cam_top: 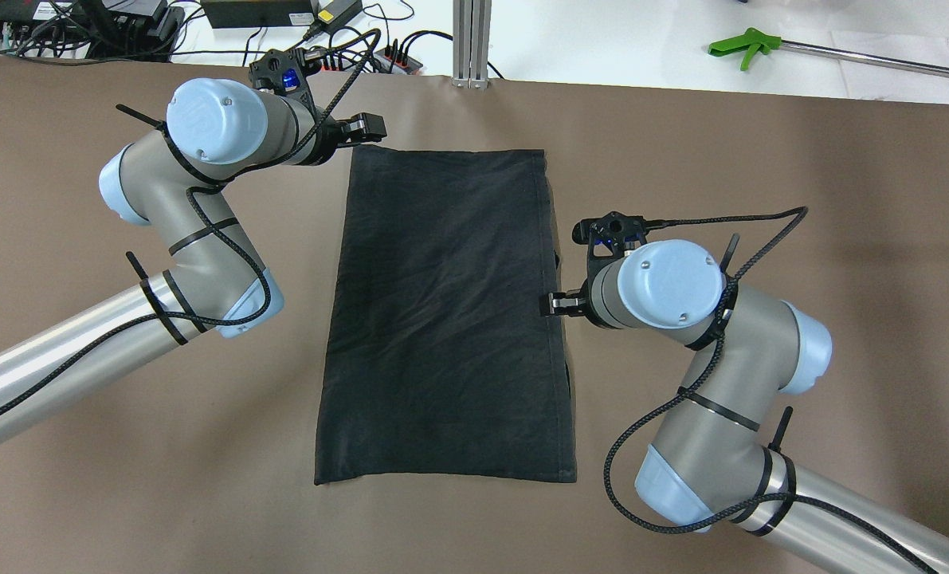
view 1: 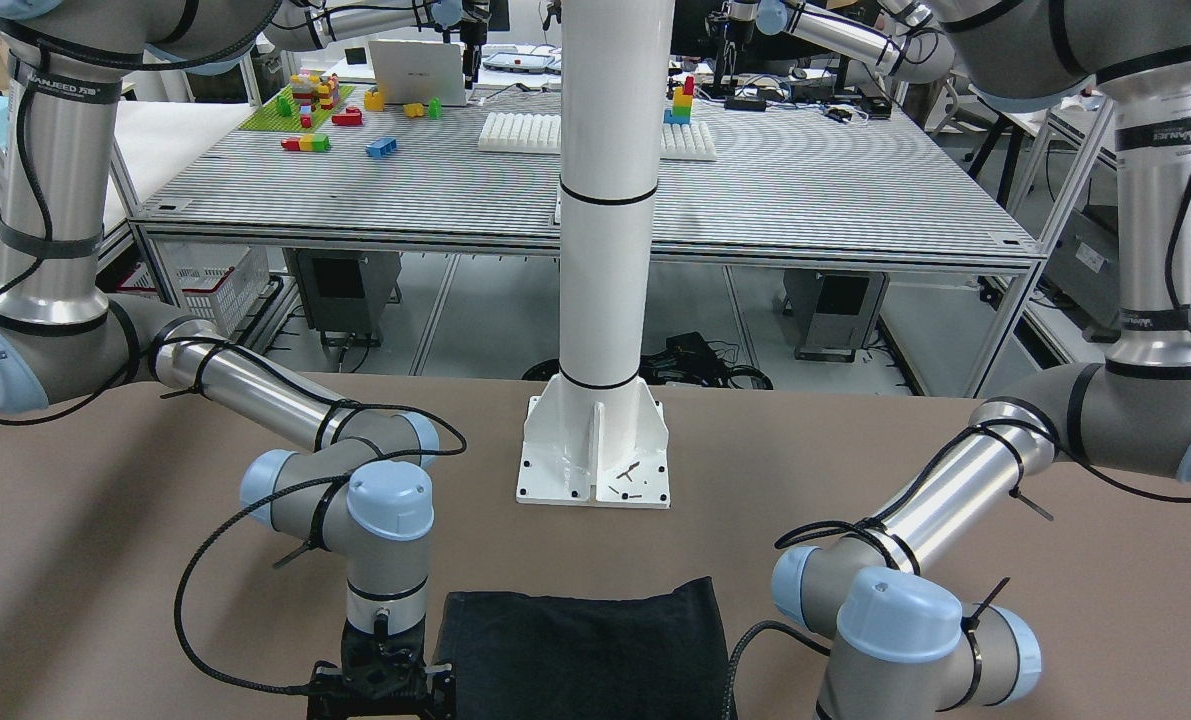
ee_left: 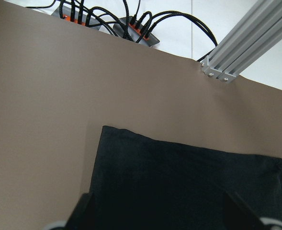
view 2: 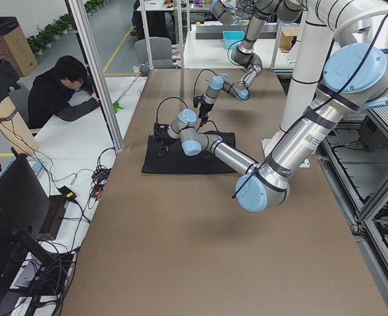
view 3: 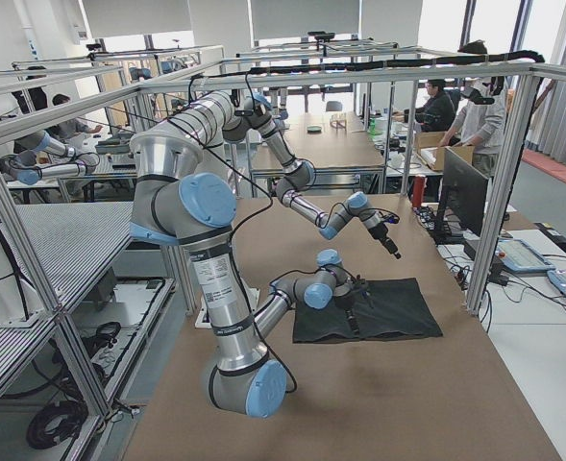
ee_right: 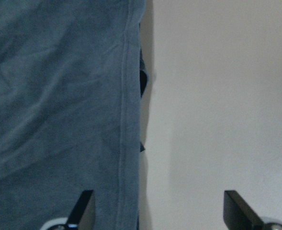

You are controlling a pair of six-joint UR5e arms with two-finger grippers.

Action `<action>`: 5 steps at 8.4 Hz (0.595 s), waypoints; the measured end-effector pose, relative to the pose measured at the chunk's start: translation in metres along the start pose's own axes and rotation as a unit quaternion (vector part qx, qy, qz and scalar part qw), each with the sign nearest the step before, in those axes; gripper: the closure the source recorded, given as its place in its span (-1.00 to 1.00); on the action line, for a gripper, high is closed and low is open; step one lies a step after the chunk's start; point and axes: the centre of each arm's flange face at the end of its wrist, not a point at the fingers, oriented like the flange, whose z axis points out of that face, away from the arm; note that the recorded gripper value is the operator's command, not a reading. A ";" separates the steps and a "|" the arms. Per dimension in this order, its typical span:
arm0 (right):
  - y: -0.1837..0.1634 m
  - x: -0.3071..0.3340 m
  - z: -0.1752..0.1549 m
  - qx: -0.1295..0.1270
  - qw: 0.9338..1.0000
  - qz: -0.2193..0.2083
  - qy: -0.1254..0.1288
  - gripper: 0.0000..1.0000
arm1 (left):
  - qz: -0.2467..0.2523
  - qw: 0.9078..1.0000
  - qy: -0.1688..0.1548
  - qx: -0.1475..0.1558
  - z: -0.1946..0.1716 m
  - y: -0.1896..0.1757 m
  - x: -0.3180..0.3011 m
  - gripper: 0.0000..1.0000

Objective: Fold clothes

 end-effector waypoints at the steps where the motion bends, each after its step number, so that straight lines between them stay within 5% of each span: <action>1: -0.002 -0.006 -0.026 -0.002 0.999 0.042 -0.033 -0.89 | 0.000 1.000 0.001 0.000 -0.001 0.000 0.001 -0.89; 4: 0.054 -0.033 -0.044 -0.017 0.975 0.160 -0.152 -0.89 | 0.001 1.000 0.011 0.001 -0.009 0.000 0.006 -0.89; 5: 0.081 -0.033 -0.037 -0.022 0.969 0.179 -0.171 -0.89 | 0.001 1.000 0.013 0.002 -0.012 -0.001 0.006 -0.89</action>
